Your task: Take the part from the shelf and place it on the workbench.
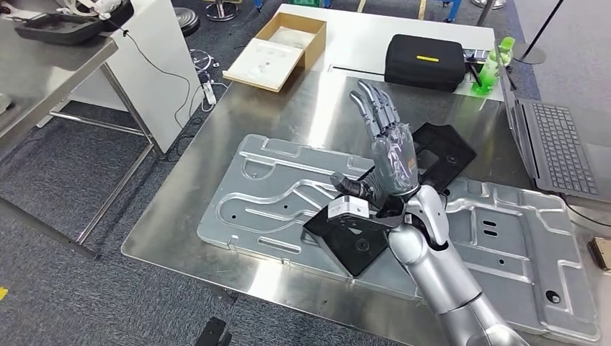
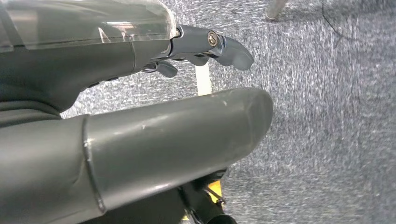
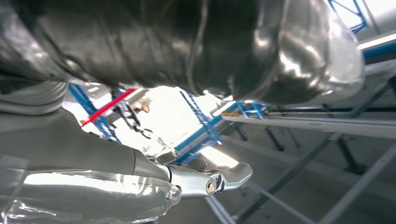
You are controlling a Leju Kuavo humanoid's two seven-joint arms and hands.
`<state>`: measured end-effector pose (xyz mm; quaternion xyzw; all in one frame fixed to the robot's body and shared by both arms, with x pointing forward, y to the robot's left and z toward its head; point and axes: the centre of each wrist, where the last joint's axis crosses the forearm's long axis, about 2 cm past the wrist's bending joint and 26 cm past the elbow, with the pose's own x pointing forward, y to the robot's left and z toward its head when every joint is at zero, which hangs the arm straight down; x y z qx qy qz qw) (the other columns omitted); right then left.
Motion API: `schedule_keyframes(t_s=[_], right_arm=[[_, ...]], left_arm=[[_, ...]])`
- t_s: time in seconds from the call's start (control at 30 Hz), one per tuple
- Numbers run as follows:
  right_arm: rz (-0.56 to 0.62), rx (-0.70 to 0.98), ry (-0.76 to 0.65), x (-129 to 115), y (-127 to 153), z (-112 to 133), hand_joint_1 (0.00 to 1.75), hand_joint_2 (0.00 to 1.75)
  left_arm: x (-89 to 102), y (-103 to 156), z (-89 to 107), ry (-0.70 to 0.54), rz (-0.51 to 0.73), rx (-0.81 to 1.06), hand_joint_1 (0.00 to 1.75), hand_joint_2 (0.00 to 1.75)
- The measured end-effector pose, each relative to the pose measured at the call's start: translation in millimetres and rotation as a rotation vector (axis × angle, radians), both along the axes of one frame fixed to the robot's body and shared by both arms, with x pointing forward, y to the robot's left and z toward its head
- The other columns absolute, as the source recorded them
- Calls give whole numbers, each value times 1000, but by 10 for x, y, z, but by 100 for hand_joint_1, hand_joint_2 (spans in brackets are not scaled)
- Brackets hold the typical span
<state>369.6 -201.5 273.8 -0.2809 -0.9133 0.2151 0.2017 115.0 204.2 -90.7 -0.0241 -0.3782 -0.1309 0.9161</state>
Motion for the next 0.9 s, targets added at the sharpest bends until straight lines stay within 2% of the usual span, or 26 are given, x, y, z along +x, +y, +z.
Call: schedule_keyframes(t_s=[0.27,0.77,0.9], right_arm=[[-11,-40,-38,77,-8,209,0,0],[2,-96,-76,131,90,433,0,0],[9,-104,-73,132,117,428,0,0]], left_arm=[[15,-8,5,6,-7,-2,0,0],[-14,-31,2,9,-15,-7,0,0],[-12,-33,3,7,-14,-6,0,0]])
